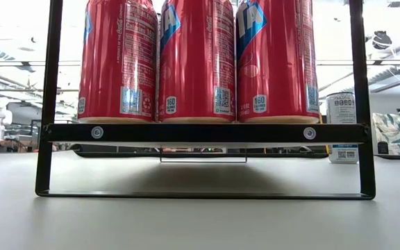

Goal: Sort soda cans
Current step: Put the white blue soda can on the shelf and align it with the other white blue soda cans

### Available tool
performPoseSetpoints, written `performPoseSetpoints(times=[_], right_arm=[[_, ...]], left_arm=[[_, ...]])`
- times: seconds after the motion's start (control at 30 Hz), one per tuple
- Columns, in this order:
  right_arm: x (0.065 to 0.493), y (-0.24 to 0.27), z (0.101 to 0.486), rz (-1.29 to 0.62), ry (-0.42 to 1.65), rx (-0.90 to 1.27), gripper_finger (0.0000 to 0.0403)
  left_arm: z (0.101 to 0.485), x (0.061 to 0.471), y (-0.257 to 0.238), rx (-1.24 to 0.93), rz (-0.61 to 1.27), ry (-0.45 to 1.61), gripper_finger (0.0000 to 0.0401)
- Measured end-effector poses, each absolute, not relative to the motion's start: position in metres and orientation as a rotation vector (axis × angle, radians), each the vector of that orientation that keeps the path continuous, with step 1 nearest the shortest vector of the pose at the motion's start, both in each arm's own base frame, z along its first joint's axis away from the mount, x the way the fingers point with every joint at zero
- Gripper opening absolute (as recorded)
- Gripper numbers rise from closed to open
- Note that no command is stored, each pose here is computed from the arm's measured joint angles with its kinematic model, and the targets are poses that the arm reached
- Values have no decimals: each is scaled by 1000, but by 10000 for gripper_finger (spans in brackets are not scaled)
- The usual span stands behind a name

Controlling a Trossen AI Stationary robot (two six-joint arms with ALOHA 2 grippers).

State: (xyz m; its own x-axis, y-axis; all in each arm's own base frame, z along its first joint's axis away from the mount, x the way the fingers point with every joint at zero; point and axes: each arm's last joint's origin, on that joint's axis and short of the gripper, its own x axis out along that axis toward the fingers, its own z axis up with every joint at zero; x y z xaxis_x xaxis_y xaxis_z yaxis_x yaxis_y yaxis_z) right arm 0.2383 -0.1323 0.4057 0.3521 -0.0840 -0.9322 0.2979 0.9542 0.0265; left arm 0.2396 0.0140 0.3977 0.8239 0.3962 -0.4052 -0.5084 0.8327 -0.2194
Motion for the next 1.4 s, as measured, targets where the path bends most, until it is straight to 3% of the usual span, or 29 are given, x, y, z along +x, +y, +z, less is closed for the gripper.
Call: performPoseSetpoints(times=[0.43,0.8,1.13,1.4], right_arm=[[173,-142,377,-454,1241,393,106],[143,-136,349,-551,1211,435,250],[144,-141,336,-617,1274,417,339],[150,-156,322,-617,1349,467,366]], left_arm=[[398,240,14,-363,494,344,342],[397,241,12,-382,427,366,342],[388,254,-1,-389,315,431,316],[387,255,-1,-415,321,432,297]])
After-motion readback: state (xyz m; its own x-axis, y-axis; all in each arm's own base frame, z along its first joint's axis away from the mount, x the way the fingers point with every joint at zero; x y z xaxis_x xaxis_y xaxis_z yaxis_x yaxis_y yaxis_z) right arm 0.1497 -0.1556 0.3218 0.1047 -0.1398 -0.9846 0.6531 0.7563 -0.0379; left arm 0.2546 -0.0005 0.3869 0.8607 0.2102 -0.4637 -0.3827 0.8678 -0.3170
